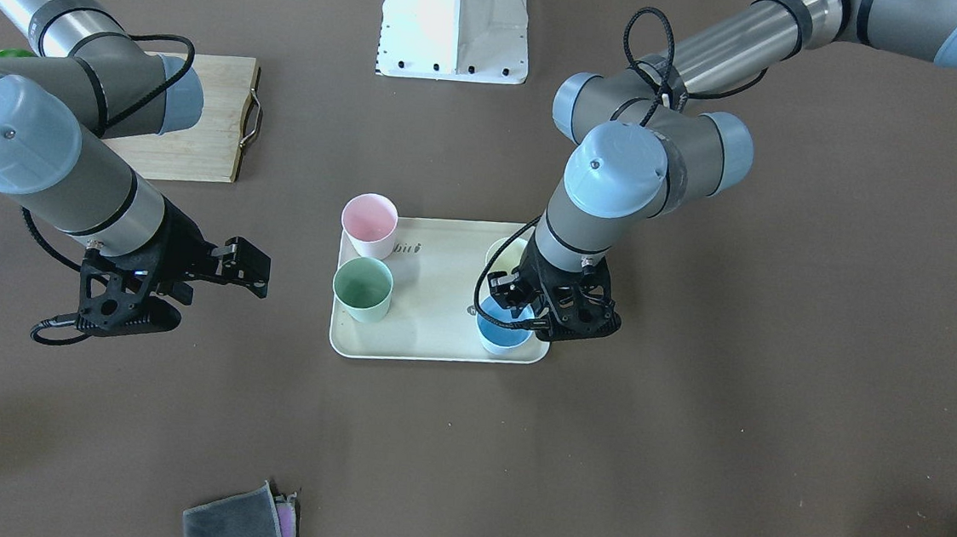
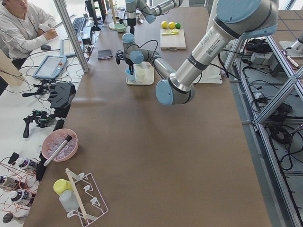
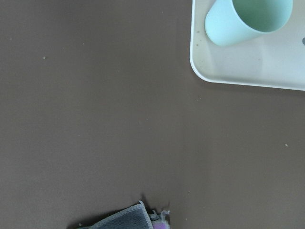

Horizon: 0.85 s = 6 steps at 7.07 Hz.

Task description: Place all cups on tray

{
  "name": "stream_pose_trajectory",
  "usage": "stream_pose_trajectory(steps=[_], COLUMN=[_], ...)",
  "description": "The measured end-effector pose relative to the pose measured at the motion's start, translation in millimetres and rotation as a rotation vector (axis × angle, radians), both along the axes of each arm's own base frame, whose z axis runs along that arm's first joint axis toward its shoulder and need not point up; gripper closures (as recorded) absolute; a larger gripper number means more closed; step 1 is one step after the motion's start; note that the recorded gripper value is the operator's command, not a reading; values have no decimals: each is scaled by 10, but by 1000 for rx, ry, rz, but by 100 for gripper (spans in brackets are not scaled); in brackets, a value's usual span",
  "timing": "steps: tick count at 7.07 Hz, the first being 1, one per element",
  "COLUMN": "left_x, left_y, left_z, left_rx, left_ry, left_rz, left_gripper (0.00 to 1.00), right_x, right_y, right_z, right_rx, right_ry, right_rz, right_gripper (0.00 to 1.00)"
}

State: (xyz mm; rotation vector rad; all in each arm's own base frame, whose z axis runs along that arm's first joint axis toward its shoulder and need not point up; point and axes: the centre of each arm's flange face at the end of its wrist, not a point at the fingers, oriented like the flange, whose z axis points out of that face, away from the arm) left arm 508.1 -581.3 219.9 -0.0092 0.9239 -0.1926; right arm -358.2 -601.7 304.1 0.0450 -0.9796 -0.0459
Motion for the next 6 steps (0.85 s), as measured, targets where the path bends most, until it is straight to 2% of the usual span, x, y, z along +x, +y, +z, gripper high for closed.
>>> stream_pose_trajectory(steps=[2, 3, 4, 6], left_x=[-301, -589, -982, -1939], left_y=[-217, -328, -333, -225], left_z=[-23, 58, 291, 920], left_rx=[8, 22, 60, 203], left_ry=[11, 15, -6, -111], left_rz=[-22, -7, 28, 154], left_gripper=[2, 2, 2, 2], right_x=[77, 199, 406, 1075], right_y=[-24, -76, -142, -326], right_z=[-26, 18, 175, 695], right_rx=[-3, -4, 9, 83], right_ry=[2, 6, 20, 105], right_rz=[10, 27, 35, -9], right_gripper=[0, 0, 0, 0])
